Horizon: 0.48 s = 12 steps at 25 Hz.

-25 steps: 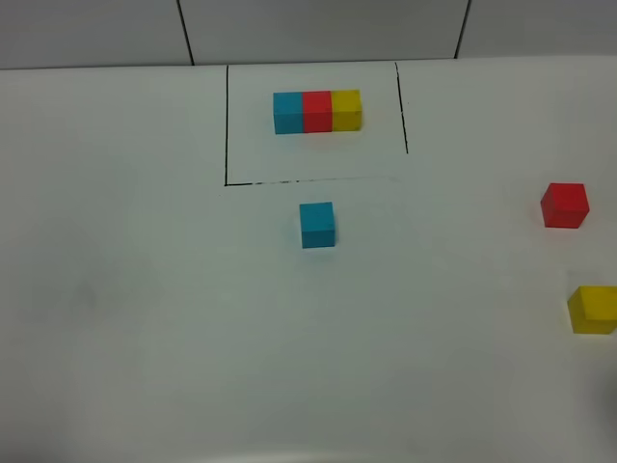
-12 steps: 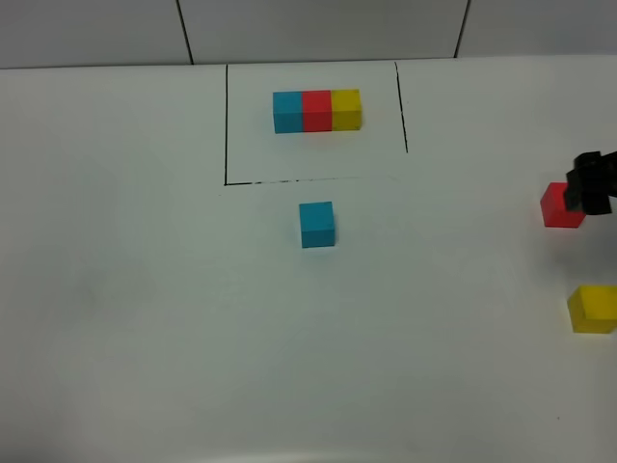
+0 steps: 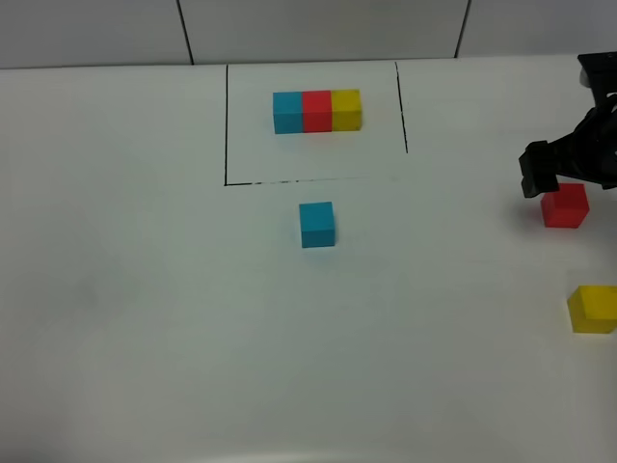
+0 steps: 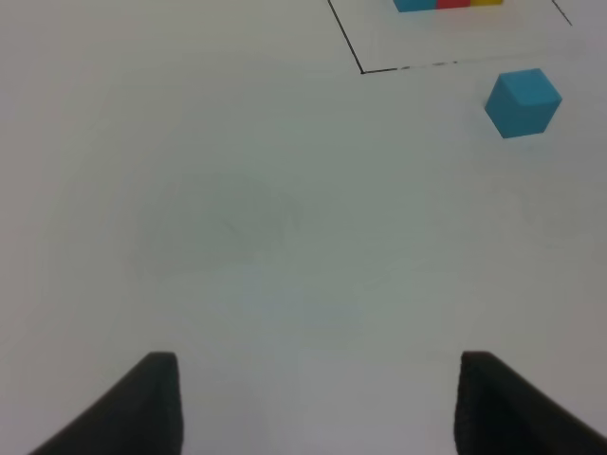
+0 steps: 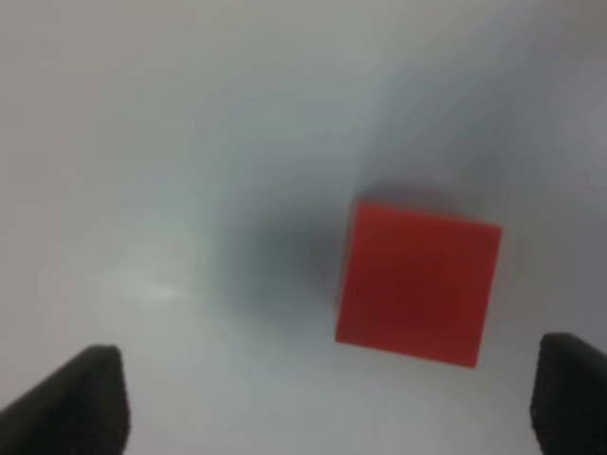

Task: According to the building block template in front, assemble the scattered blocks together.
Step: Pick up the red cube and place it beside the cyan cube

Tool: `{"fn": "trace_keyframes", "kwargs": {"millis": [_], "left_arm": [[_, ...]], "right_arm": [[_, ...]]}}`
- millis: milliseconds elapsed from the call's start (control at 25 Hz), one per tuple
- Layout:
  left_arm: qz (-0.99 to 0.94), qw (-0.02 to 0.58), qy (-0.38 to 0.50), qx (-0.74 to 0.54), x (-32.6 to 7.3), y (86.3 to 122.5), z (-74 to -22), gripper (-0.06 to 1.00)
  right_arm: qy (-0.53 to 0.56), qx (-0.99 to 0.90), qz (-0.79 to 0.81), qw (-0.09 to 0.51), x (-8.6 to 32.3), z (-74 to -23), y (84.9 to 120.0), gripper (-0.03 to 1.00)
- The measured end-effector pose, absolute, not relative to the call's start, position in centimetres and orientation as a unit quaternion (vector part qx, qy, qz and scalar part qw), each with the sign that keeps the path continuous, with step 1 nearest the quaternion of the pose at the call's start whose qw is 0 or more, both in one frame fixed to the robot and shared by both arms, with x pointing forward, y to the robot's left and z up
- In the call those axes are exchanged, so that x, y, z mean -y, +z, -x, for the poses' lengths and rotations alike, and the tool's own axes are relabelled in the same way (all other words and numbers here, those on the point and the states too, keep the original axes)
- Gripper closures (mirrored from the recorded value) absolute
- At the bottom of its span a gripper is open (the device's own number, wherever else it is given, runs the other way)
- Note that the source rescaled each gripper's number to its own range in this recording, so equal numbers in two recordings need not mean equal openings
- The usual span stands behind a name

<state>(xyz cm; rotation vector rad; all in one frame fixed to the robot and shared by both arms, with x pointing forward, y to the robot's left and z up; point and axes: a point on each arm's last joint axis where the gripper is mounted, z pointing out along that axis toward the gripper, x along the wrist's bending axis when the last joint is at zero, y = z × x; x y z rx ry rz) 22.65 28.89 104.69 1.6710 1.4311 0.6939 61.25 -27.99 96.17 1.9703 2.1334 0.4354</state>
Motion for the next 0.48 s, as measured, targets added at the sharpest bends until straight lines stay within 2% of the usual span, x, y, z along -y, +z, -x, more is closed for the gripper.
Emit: {"fn": "trace_keyframes", "kwargs": {"millis": [480], "left_arm": [[-0.662, 0.405, 0.275, -0.567, -28.9, 104.7, -22.6, 0.58]], "right_arm": [[0.122, -0.706, -0.691, 0.096, 30.7, -63.2, 91.7, 0.23]]}}
